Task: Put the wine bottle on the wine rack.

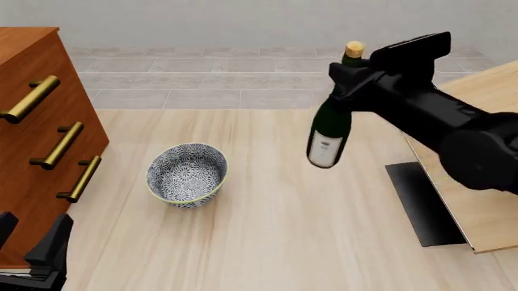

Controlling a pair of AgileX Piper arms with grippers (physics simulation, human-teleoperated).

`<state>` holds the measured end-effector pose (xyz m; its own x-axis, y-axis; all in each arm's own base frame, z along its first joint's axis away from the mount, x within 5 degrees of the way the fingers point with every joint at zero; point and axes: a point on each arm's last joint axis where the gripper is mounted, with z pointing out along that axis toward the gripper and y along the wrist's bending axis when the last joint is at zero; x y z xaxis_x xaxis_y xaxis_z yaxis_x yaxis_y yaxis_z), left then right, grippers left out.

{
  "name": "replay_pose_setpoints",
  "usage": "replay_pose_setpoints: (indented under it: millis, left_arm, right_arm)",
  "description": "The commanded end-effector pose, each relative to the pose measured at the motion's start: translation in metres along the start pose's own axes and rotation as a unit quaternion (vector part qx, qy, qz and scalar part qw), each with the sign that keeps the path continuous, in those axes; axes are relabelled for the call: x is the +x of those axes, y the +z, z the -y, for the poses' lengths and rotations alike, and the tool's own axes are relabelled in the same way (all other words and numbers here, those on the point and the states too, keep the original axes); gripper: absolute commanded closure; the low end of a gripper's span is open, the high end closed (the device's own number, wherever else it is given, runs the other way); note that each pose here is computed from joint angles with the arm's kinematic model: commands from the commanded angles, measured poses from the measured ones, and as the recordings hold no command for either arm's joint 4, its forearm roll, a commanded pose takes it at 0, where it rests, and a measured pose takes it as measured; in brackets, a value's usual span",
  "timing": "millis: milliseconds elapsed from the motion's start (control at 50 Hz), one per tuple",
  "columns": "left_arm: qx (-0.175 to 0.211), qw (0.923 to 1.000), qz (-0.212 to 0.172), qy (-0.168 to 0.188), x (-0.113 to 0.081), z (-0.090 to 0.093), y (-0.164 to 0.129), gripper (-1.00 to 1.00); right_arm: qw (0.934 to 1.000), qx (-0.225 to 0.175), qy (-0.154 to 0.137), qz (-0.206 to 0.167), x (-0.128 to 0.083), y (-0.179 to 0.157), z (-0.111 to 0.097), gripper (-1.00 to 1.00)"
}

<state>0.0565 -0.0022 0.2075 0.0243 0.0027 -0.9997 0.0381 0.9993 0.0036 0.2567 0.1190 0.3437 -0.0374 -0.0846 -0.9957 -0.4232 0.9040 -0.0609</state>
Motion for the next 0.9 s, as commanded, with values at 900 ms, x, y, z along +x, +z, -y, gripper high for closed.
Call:
replay_pose_setpoints:
  millis: [900]
  left_arm:
    - [0.005,0.9996,0.026,0.006,-0.01,0.001,-0.001,-1.0]
  right_arm:
    - [0.9933,0.103,0.006,0.052,-0.09,-0.1,0.044,1.0]
